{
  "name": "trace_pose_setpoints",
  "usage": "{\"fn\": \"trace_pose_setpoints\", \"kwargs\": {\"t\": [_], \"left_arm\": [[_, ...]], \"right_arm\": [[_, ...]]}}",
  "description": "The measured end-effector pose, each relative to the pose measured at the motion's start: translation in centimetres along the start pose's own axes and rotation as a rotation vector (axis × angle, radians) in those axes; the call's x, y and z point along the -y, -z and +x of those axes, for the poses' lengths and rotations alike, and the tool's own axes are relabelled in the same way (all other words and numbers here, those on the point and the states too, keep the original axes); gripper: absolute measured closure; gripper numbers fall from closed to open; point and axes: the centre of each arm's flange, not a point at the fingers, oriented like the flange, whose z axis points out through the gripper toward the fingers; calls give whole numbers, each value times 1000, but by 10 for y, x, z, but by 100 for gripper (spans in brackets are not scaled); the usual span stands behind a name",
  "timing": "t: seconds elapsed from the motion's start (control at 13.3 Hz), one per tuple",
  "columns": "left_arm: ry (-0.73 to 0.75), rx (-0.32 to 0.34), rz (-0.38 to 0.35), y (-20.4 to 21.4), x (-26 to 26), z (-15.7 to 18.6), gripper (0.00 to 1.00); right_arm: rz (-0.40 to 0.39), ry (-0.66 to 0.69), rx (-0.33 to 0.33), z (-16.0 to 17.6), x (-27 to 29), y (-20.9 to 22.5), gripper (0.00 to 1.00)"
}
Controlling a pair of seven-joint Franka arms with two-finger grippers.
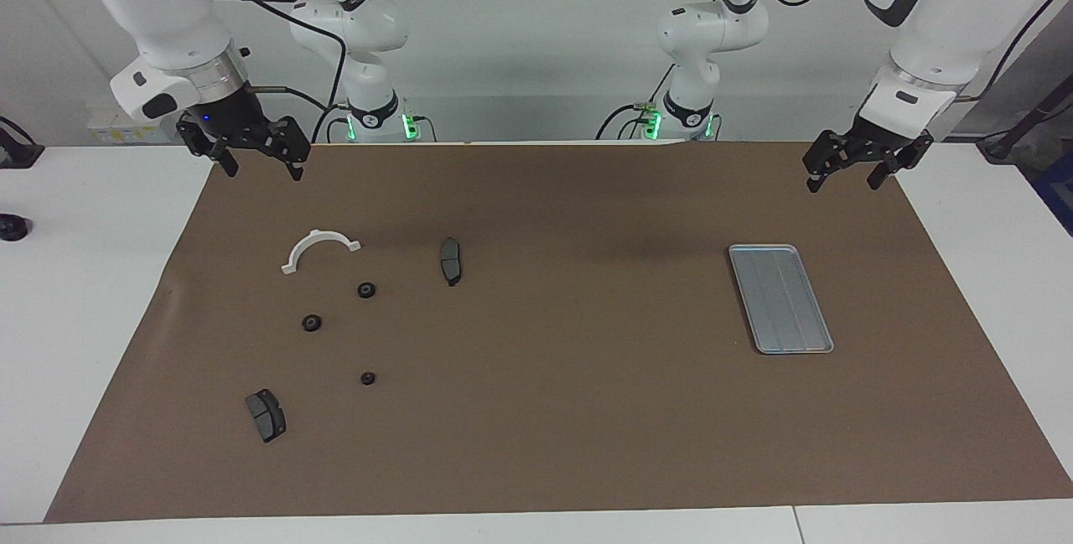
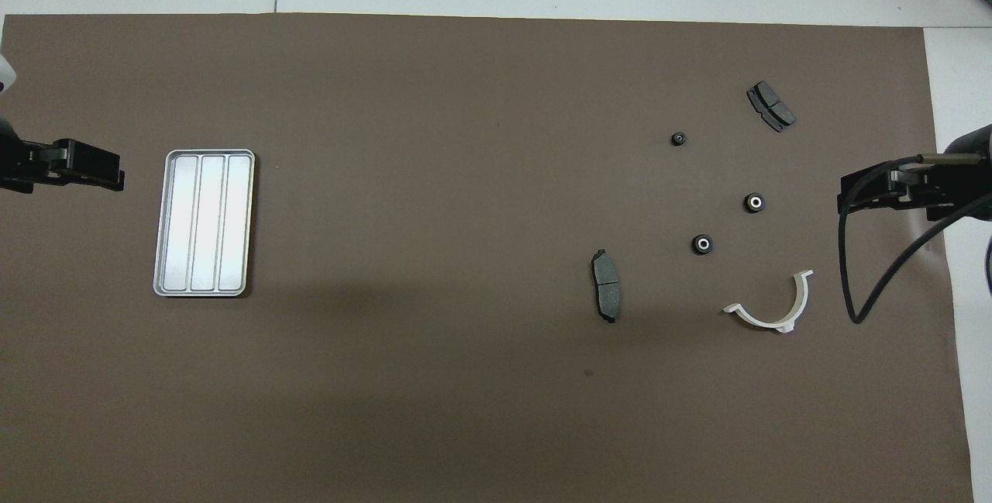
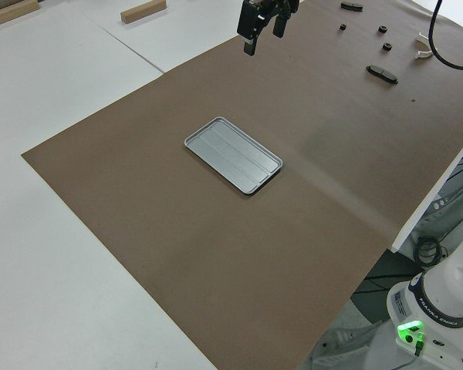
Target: Pick bearing gear from pile to tray
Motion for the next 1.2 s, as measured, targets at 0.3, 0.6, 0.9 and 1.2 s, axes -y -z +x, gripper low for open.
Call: {"fn": "trace_pose_setpoints", "kwargs": {"t": [0.3,0.6,0.9,1.2], "left_arm": [[0,0,0,0,0,0,0],[-8,0,0,0,-5,0,0],[-4,-15,0,1,-2,2,0],[-3,-16,-7,1,-3,2,0]], "right_arm": [[4,-4,-41,-5,-10,-40,0],[4,40,-50,-10,-12,-91,0],[7,72,-68,-1,-6,-167,0],[9,106,-61,11,-1,-238,0]]}}
